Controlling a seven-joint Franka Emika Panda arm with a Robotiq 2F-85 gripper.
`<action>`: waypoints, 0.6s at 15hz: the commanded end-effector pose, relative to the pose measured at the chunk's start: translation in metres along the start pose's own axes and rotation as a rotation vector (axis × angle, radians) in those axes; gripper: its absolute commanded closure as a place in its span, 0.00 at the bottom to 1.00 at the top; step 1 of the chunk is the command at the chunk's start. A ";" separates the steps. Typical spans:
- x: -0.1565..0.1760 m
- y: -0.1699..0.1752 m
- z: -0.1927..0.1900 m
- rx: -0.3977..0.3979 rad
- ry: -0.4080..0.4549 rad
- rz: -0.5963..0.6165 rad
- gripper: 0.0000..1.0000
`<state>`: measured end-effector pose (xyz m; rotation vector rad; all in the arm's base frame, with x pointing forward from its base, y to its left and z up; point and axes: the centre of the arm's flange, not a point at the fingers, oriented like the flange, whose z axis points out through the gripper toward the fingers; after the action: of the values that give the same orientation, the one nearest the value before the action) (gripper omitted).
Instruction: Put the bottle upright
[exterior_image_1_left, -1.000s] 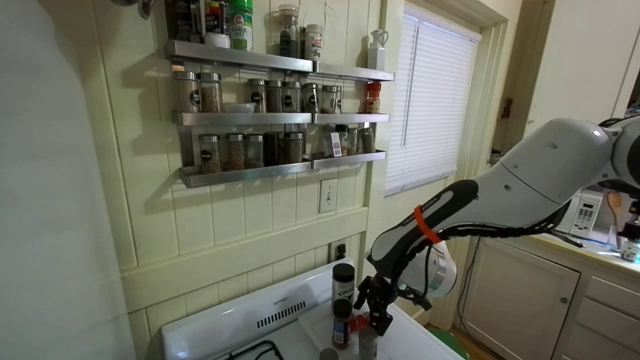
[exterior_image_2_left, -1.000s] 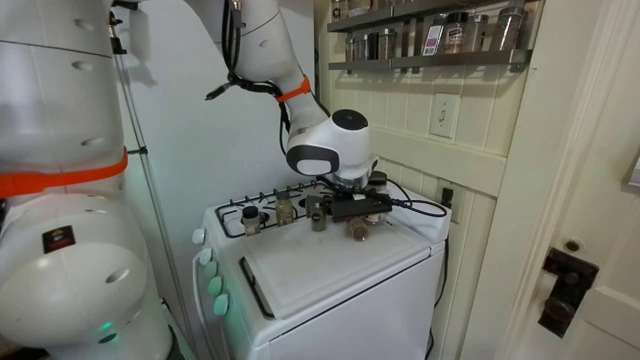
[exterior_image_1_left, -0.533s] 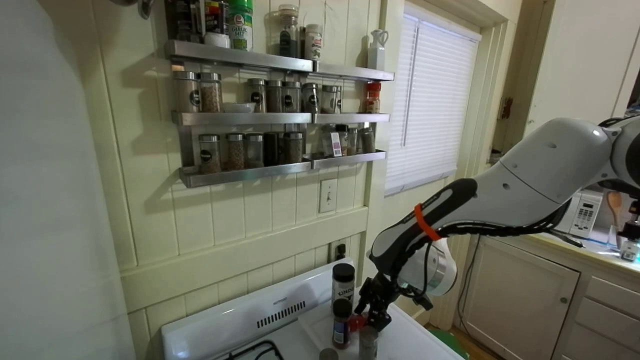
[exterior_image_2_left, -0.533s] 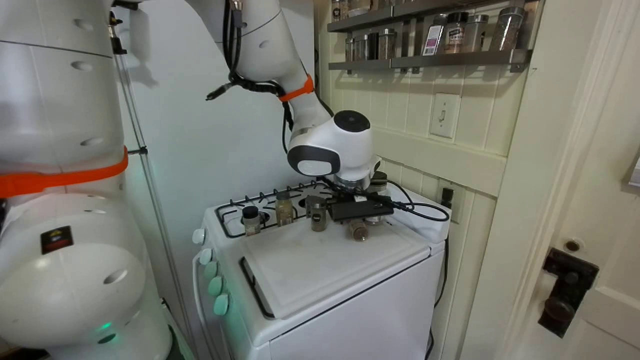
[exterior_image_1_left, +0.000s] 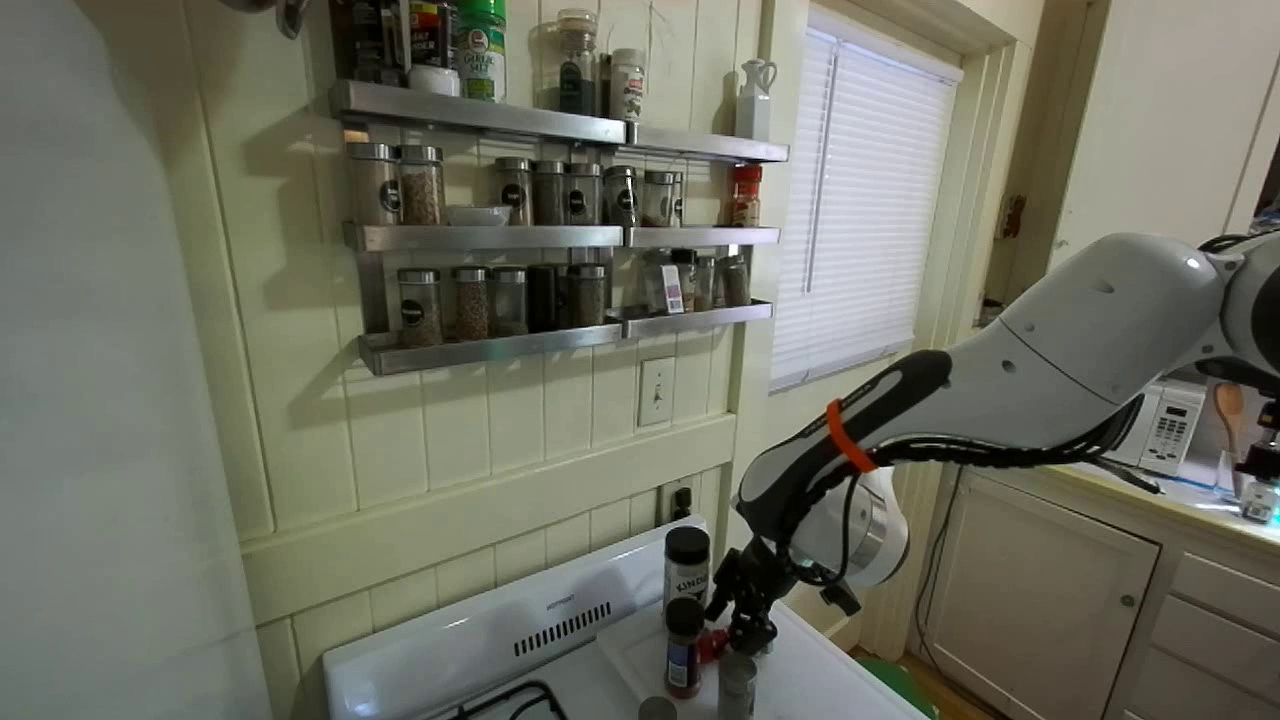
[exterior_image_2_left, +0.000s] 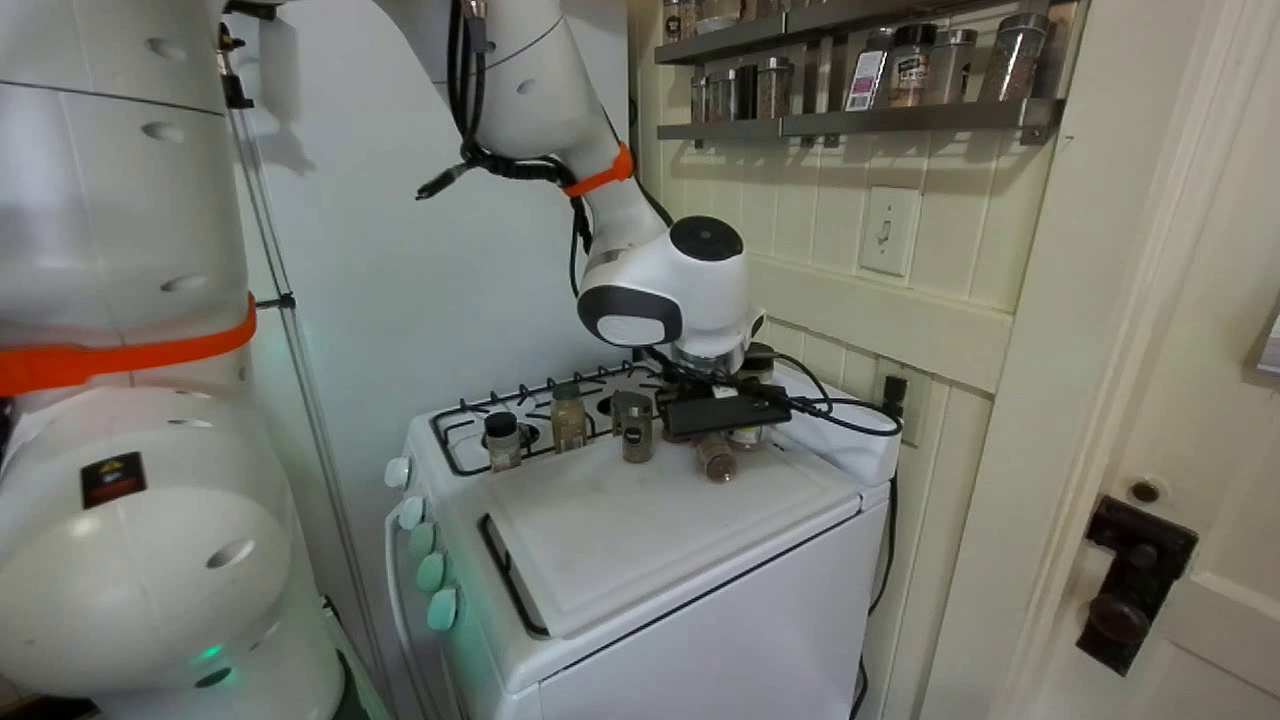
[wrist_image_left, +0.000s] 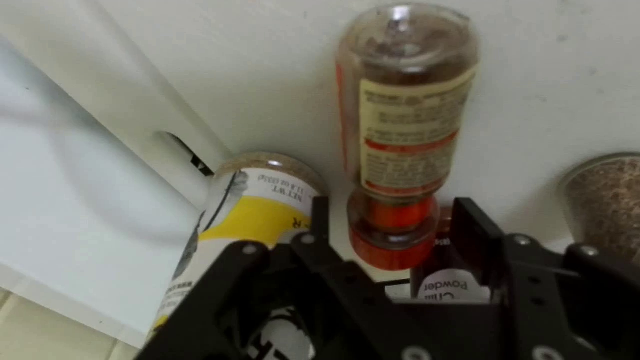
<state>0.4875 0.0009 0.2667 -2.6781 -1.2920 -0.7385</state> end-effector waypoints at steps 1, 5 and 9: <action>-0.003 0.001 0.009 -0.010 0.027 -0.018 0.34; -0.001 0.000 0.012 -0.003 0.036 -0.027 0.37; 0.003 -0.002 0.017 0.007 0.036 -0.041 0.38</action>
<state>0.4917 0.0058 0.2658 -2.6537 -1.3226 -0.7618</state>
